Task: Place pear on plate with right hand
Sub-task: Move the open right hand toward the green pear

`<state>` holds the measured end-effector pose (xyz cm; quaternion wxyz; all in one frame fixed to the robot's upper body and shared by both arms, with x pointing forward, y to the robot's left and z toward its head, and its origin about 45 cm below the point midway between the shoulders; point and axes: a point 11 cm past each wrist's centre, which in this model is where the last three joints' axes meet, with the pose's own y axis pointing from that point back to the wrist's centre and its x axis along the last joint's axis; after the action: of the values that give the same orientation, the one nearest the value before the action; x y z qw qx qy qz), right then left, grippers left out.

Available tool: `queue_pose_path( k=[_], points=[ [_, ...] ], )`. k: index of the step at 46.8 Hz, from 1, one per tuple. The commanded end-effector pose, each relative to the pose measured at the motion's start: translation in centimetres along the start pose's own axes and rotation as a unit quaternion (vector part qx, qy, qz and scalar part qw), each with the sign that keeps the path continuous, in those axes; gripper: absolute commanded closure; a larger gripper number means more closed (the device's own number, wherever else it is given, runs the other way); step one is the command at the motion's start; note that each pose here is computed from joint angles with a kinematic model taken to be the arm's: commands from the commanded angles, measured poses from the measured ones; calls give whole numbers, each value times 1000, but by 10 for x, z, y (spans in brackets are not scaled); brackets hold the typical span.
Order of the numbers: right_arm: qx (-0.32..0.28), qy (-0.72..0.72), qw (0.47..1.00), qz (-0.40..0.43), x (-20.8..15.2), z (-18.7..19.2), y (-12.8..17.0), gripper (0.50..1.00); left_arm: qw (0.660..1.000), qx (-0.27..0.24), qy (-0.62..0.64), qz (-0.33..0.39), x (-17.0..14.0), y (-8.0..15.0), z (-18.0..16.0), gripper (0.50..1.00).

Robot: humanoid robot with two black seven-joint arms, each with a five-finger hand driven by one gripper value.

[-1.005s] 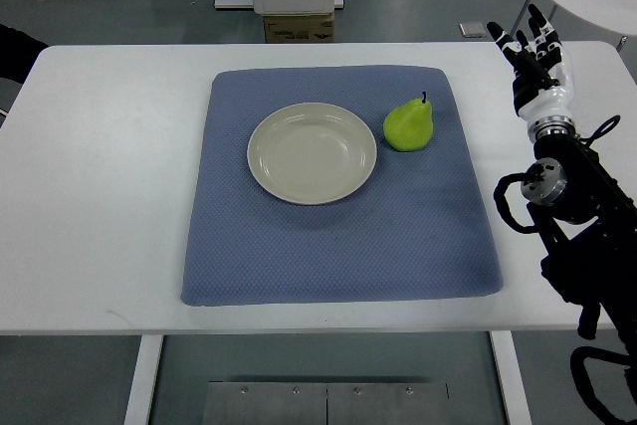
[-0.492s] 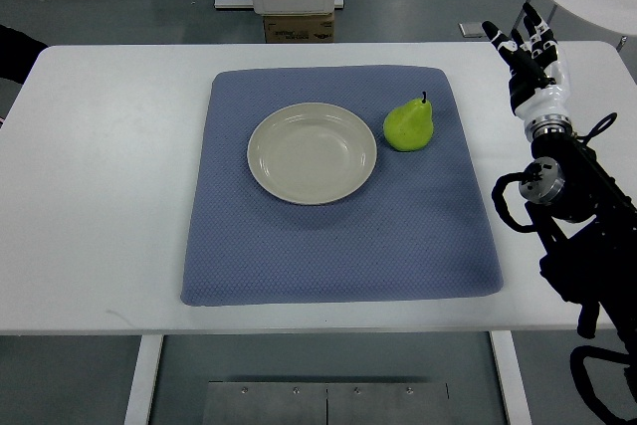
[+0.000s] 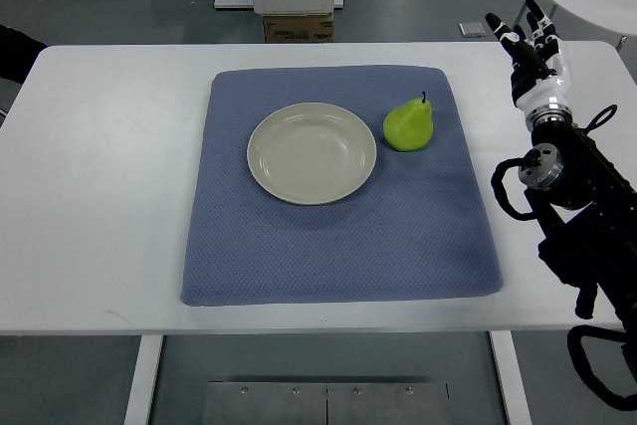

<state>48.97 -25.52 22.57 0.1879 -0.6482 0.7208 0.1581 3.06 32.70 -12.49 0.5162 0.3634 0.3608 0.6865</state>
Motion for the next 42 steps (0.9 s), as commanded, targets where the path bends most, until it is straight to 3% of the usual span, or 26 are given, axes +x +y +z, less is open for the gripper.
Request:
queue_pose_path(
  k=[1,28,42],
  points=[
    [-10,15,1000,-15,-6,8,3,500,1000,0,0,0,0,0,0,500],
    [-52,75,994,-63,-22,43,19,511,1000,0,0,0,0,0,0,500],
    [-33,112,989,-91,-31,51,26,523,1000,0,0,0,0,0,0,500]
  ],
)
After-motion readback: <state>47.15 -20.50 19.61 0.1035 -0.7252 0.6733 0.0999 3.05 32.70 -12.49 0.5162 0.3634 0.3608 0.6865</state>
